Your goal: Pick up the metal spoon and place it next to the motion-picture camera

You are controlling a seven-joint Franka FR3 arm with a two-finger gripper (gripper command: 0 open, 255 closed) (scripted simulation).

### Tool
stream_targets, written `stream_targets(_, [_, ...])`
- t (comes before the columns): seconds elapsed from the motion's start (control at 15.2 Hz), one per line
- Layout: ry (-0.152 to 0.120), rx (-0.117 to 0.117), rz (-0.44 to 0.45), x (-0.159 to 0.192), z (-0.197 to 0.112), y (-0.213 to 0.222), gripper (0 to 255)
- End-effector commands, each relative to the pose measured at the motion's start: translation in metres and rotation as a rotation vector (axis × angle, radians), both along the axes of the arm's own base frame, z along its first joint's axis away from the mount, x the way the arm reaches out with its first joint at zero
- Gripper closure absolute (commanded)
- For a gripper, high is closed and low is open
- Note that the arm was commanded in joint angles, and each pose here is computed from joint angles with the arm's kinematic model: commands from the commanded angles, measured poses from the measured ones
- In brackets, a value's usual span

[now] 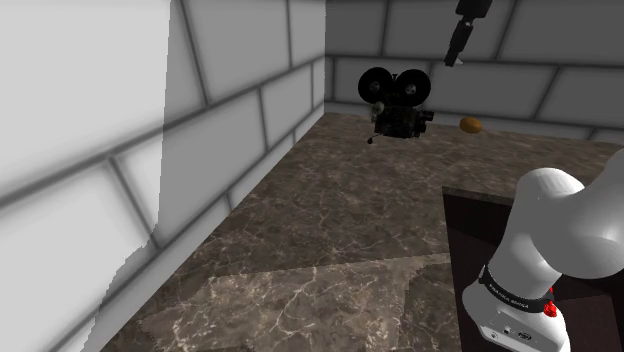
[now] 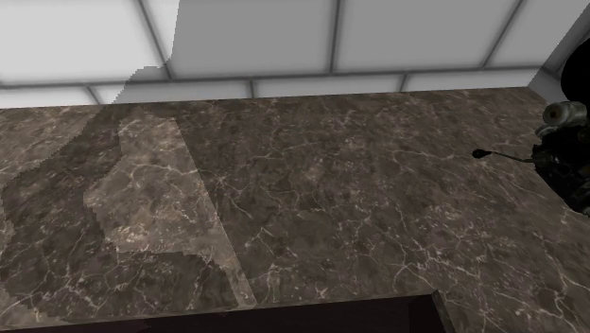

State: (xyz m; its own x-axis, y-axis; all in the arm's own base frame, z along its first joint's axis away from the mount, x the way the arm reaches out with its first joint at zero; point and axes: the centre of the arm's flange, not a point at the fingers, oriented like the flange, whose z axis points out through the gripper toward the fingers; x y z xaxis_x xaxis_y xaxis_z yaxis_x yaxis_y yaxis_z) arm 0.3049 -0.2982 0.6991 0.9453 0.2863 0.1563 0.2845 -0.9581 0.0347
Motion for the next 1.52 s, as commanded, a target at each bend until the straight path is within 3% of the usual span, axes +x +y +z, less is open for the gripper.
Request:
stream_targets(0.0, [0.0,-0.002,0.001,0.001,-0.001,-0.026,255])
stream_targets(0.53, [0.0,-0.002,0.001,0.014,-0.001,-0.14,255])
stream_targets(1.45, [0.0,-0.002,0.001,0.014,-0.075,-0.14,255])
